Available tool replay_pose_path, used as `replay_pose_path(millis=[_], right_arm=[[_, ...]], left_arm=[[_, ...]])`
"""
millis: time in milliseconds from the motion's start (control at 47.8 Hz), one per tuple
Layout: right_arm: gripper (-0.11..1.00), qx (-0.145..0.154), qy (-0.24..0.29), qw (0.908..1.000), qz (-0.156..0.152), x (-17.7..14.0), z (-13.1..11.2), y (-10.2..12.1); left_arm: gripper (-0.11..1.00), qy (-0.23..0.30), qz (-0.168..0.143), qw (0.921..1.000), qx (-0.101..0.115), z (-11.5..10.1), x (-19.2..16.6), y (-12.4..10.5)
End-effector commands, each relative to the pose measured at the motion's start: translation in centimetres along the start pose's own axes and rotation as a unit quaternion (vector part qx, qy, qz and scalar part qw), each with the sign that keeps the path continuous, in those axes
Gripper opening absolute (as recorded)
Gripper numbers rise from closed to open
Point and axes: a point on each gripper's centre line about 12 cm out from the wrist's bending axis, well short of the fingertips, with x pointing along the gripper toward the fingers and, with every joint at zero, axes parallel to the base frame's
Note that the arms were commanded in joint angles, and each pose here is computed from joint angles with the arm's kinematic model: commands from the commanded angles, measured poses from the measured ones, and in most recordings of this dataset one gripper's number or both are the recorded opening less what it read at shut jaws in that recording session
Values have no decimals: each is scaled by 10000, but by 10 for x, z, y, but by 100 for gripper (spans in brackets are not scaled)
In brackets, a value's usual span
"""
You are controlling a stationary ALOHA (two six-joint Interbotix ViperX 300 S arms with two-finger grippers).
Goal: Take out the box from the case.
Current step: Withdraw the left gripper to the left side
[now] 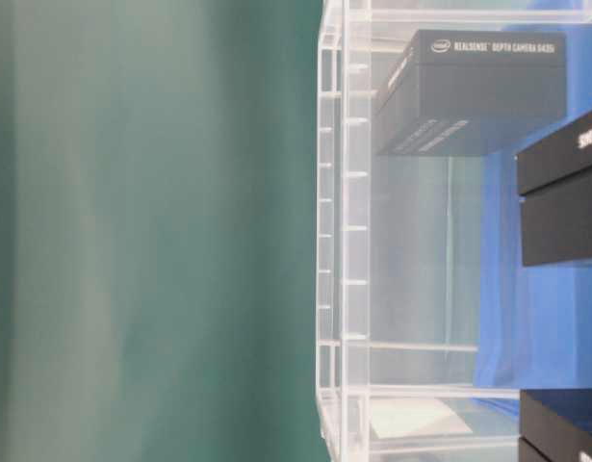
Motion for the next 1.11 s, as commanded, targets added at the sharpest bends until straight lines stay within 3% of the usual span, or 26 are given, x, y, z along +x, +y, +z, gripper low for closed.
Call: replay_pose_path(millis=[0, 230, 586, 795, 1087], right_arm=[[90, 2, -4, 10000, 7, -3, 0, 0], [90, 17, 34, 10000, -78, -3, 0, -2], [90, 91, 44, 9999, -81, -4, -1, -2], [90, 99, 44, 9999, -81, -4, 0, -2], [90, 152, 43, 9998, -81, -4, 0, -2]], left_arm=[[97, -8, -103, 9999, -8, 6, -7, -1], [97, -150, -87, 9998, 22, 38, -5, -6], [97, -470, 34, 9989, -55, 114, -3, 6], [97, -554, 145, 9983, 111, 147, -1, 13], [97, -440, 87, 9987, 228, 166, 4, 13]])
